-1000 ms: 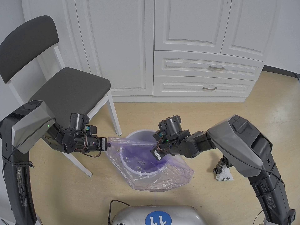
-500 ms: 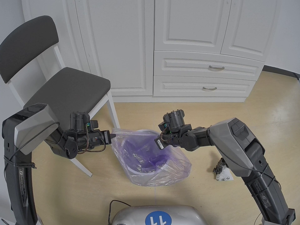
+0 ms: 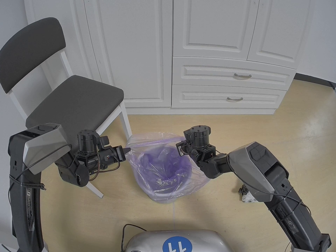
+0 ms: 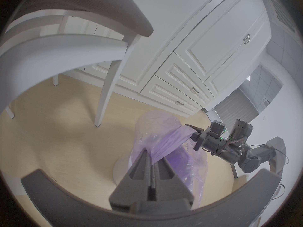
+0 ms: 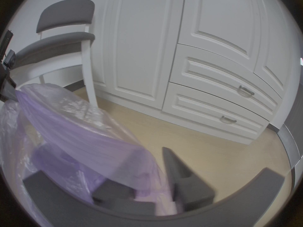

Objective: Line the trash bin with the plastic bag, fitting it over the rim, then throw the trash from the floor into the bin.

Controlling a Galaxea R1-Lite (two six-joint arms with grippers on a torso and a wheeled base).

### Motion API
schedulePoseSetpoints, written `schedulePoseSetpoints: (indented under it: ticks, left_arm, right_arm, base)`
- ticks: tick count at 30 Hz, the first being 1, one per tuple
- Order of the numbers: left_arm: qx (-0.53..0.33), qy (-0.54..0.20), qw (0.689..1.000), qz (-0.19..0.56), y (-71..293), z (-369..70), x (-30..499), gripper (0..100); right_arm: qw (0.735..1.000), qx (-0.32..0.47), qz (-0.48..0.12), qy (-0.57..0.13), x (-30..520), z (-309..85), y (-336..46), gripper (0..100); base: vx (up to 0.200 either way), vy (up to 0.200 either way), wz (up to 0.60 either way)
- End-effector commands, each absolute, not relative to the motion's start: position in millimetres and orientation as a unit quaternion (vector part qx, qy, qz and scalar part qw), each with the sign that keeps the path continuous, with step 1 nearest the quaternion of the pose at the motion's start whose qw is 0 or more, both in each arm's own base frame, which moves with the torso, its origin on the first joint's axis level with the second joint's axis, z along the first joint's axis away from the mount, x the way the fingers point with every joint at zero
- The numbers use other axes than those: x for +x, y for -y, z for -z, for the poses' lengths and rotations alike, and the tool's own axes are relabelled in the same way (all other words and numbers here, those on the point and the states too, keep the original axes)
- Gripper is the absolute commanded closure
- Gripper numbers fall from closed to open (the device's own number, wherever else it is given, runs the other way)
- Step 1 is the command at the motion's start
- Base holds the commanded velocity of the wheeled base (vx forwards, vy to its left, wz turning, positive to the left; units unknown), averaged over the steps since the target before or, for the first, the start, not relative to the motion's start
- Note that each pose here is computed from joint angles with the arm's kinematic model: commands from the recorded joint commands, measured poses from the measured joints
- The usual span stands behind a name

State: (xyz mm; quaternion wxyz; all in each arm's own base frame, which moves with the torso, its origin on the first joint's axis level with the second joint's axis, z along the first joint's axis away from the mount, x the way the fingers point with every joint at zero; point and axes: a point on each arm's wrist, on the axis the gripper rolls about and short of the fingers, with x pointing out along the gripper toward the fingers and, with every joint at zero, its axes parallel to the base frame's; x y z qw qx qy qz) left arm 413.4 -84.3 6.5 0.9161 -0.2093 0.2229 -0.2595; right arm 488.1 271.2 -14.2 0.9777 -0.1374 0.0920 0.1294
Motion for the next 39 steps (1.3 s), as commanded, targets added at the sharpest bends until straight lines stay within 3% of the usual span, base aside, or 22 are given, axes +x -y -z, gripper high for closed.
schedulePoseSetpoints:
  ticks: [1,2,3,8,14,20,25,29,37,39]
  left_arm:
    - [-0.213,-0.235,0.912,0.259,86.5,2.4,412.2,100]
    - [-0.213,-0.235,0.912,0.259,86.4,2.6,411.9,100]
    - [-0.212,-0.235,0.912,0.259,86.4,2.6,411.9,0]
    - [-0.209,-0.237,0.913,0.258,86.0,3.1,410.1,0]
    - [-0.200,-0.235,0.915,0.259,82.8,-3.0,406.4,0]
    - [-0.194,-0.235,0.915,0.265,84.2,-25.8,396.4,0]
    - [-0.164,-0.292,0.903,0.269,95.2,-42.5,386.5,0]
    - [-0.122,-0.325,0.909,0.230,97.3,-46.0,388.2,0]
    - [-0.089,-0.338,0.910,0.223,112.8,-44.6,413.2,0]
    - [-0.089,-0.339,0.910,0.223,112.9,-44.4,413.7,0]
  right_arm:
    - [0.979,-0.128,-0.139,-0.073,482.9,48.0,-280.4,0]
    - [0.981,-0.118,-0.142,-0.061,481.6,44.5,-283.7,0]
    - [0.981,-0.116,-0.142,-0.058,481.3,43.1,-284.5,0]
    - [0.985,-0.095,-0.142,-0.026,481.2,-6.3,-287.5,0]
    - [0.967,-0.107,-0.168,-0.161,437.3,-80.2,-265.4,0]
    - [0.960,-0.076,-0.158,-0.219,409.8,-119.8,-248.4,0]
    - [0.947,-0.091,-0.130,-0.281,385.5,-97.8,-226.0,0]
    - [0.937,-0.048,-0.096,-0.331,373.7,-65.4,-215.6,0]
    - [0.940,0.052,-0.044,-0.333,397.7,8.4,-206.7,0]
    - [0.940,0.053,-0.044,-0.333,398.0,9.4,-206.8,0]
  base:
    - [0.000,0.000,0.00]
    - [0.000,0.000,0.00]
    - [0.000,0.000,0.00]
    - [0.000,0.000,0.00]
    - [0.000,0.000,0.00]
    - [0.000,0.000,0.00]
    - [0.000,0.000,0.00]
    - [0.000,0.000,0.00]
    - [0.000,0.000,0.00]
    - [0.000,0.000,0.00]
